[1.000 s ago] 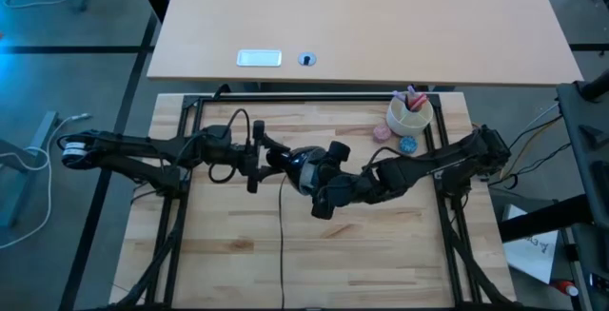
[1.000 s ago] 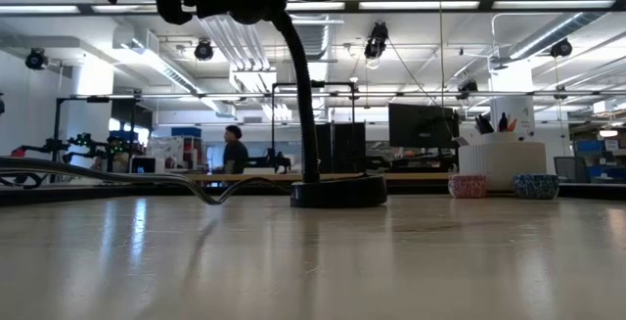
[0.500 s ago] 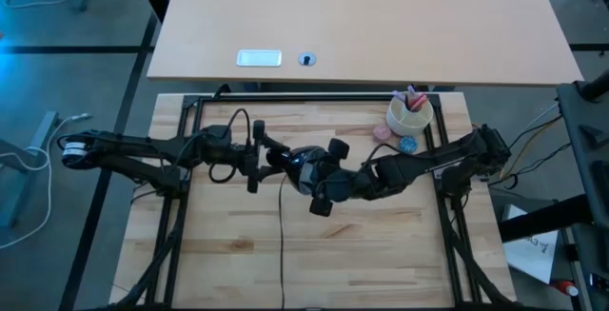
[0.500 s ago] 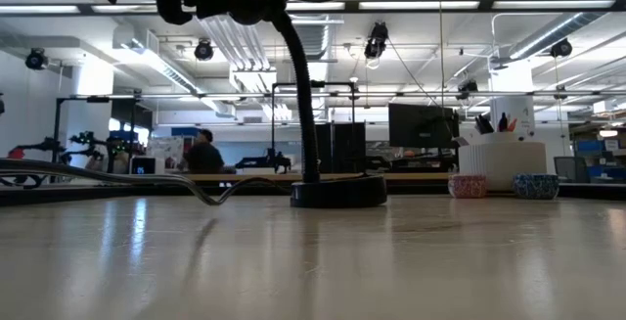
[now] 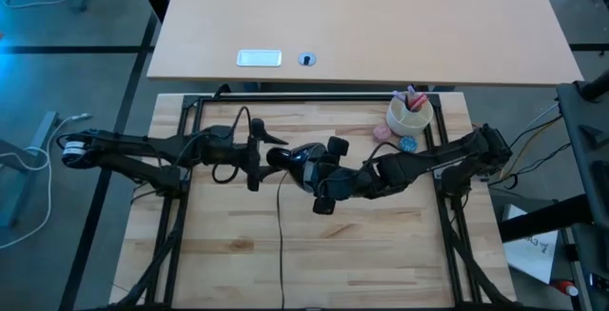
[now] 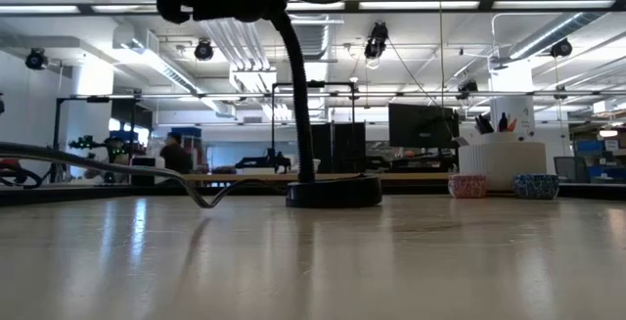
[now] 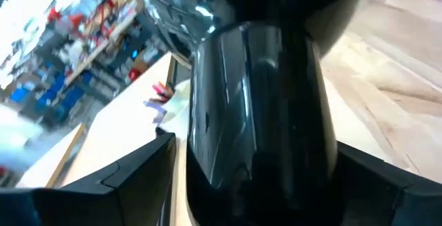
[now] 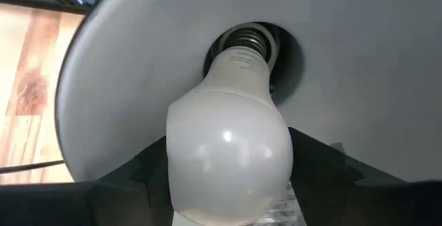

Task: Screw lightbulb
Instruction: Insert the lightbulb into the lamp

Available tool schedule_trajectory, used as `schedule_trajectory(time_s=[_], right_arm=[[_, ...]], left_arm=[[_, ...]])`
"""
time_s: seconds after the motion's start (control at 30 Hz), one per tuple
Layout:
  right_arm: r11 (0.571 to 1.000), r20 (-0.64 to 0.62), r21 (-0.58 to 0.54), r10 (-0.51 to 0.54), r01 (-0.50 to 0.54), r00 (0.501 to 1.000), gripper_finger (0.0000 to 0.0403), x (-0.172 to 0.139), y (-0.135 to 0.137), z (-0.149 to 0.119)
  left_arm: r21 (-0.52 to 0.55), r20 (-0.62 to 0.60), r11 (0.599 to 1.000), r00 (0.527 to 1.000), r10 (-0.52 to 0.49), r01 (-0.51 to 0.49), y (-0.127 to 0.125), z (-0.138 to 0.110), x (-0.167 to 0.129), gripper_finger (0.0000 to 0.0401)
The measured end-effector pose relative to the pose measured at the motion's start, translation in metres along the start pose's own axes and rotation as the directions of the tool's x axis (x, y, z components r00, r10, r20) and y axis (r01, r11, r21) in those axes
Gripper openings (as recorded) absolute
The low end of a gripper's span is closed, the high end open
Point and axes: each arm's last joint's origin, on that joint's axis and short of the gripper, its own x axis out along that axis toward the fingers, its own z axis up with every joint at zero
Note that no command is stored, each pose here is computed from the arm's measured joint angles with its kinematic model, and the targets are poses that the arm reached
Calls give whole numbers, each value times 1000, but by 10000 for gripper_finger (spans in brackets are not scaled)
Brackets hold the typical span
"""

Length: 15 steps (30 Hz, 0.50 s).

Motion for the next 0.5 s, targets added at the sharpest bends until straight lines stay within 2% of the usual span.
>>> schedule_trajectory(time_s=[0.23, 0.5], right_arm=[[999, -3, 41, -16, 16, 1000, 218, 3, -5, 0], [998, -8, 54, -26, 26, 1000, 222, 5, -8, 0]], left_arm=[[-81, -200, 996, 980, 9, -25, 11, 27, 2, 319], [-184, -427, 978, 904, 6, -94, 21, 53, 14, 320]])
